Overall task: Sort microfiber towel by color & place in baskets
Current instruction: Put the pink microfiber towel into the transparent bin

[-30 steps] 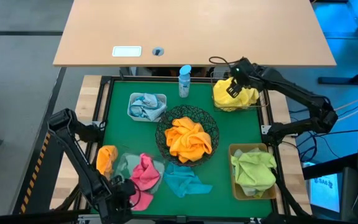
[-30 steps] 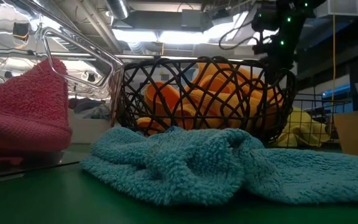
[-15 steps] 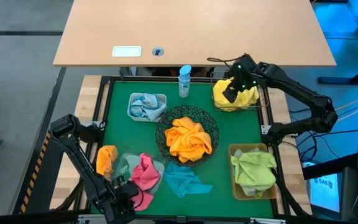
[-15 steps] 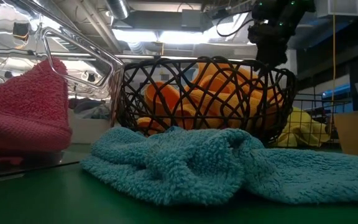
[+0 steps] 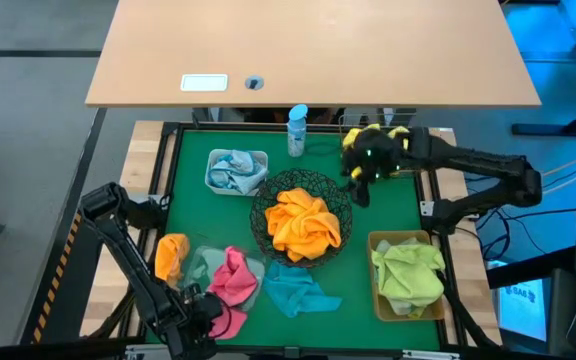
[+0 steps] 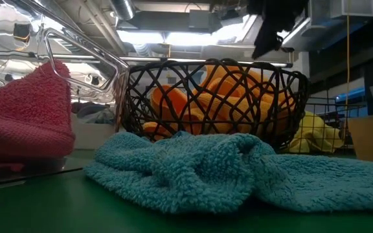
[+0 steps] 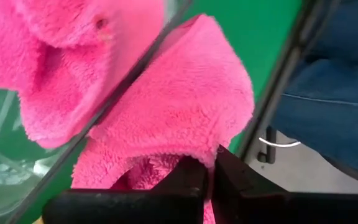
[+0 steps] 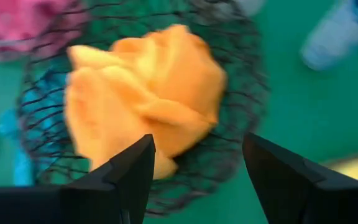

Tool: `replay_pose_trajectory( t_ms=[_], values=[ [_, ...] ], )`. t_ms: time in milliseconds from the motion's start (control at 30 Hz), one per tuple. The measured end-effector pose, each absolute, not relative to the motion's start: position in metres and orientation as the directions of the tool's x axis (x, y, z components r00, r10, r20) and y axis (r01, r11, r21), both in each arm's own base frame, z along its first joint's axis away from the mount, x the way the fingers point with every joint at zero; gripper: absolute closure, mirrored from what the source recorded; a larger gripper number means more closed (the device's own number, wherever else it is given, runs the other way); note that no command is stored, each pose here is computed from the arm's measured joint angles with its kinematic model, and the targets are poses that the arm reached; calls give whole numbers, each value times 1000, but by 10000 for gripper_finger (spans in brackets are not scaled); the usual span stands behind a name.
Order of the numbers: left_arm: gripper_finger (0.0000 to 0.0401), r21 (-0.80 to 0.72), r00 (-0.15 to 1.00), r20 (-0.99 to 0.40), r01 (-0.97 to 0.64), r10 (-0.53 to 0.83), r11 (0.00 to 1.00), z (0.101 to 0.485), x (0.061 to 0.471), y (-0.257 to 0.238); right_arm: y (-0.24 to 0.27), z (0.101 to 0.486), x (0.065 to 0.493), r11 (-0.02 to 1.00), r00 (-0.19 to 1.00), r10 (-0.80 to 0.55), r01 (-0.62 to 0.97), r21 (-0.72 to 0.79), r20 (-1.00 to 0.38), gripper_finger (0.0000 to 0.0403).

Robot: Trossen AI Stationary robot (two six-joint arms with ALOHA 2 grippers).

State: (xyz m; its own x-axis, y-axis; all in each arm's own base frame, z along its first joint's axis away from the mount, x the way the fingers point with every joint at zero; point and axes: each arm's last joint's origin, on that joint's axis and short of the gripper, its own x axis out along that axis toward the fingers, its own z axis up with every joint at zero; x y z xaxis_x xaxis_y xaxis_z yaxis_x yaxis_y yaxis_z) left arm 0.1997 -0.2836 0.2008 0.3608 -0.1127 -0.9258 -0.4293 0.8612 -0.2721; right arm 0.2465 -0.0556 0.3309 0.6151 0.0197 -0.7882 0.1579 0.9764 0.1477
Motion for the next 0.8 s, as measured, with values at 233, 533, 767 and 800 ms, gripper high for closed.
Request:
replay_pose_trajectory(
  t_ms=[233, 533, 767, 800],
  values=[
    [400, -379, 462, -864, -336, -200, 862, 230, 200, -279, -4, 333, 255, 992, 626, 84, 20, 124, -775, 162],
    [400, -476, 676, -702, -215, -222, 853, 284, 193, -260, 46, 333, 251, 994, 618, 108, -61, 90, -779, 162],
    [401, -495, 831, -536, -166, -149, 853, 331, 179, -229, 67, 332, 246, 993, 621, 103, -104, 48, -777, 162],
    [401, -495, 849, -511, -163, -135, 853, 337, 177, -225, 69, 333, 246, 994, 625, 101, -102, 48, -774, 162]
  ],
)
